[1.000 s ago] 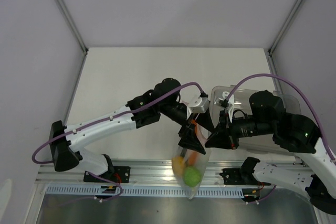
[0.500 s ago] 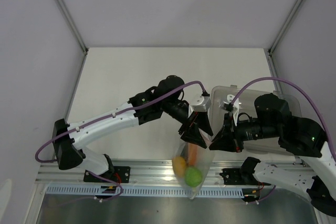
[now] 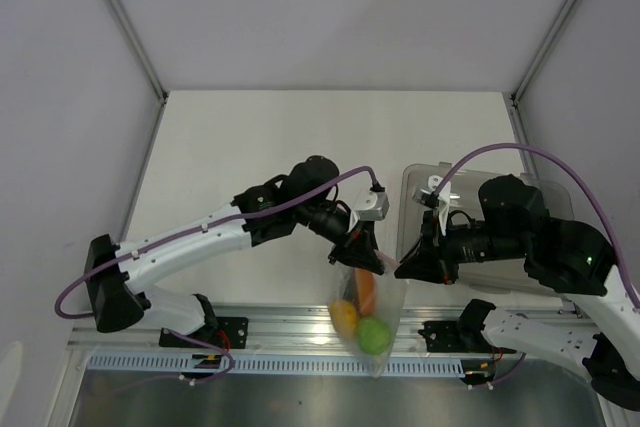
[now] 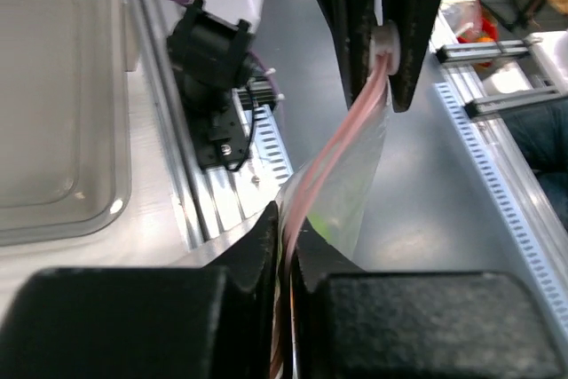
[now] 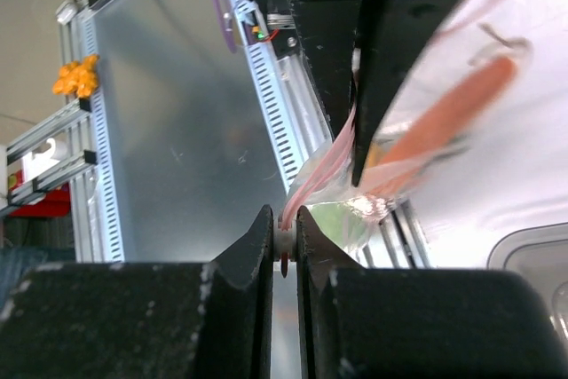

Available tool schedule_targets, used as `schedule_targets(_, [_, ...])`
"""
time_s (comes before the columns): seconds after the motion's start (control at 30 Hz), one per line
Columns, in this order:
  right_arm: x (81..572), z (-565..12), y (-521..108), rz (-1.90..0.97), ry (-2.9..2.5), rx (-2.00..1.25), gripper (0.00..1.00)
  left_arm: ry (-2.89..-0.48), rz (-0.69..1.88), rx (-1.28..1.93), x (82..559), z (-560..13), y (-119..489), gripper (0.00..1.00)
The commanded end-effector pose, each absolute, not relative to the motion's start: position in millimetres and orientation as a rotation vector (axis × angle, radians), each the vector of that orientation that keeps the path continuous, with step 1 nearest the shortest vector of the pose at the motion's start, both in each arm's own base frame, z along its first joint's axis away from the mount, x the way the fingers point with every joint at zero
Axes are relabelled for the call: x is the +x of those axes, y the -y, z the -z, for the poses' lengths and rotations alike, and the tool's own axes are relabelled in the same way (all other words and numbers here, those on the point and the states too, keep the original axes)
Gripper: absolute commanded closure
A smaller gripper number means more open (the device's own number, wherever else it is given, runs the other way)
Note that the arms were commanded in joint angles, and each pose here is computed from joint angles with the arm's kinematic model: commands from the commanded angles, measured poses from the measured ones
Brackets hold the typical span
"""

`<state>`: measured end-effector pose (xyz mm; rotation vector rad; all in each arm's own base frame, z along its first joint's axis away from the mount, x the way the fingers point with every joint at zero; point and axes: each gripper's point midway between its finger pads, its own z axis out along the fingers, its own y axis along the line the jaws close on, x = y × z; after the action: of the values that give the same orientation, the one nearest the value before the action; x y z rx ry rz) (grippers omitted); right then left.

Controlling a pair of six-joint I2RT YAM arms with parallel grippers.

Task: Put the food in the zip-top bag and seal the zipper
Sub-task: Zip the zipper food storage bag at the center of the board.

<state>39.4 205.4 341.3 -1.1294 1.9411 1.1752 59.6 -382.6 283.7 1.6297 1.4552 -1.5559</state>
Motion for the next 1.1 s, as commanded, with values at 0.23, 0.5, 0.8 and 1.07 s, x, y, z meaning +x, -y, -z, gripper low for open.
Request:
schedule_targets(0.23, [70.6,-350.1,-214.0,-1.081,-1.913,-0.981,0.71,-1.625,1.370,1.329,83.4,-294.2,354.9,0.99])
schedule_targets(0.5, [84.5,-341.8,-215.3,-1.063,-1.911,-0.854,0.28,-1.800,1.287,1.080,96.8,-305.4,333.7,0.99])
schedule_targets(0.8, [95.9,-341.0,-230.9,-1.122,-1.816,-0.781,0.33,-1.769,1.348,1.013,85.2,-323.0,319.0,1.00])
schedule_targets(1.07, [107.0,-350.9,-251.7,-1.168,-1.708,-0.818,0.31,-1.769,1.360,1.023,79.9,-316.7,314.4,0.99])
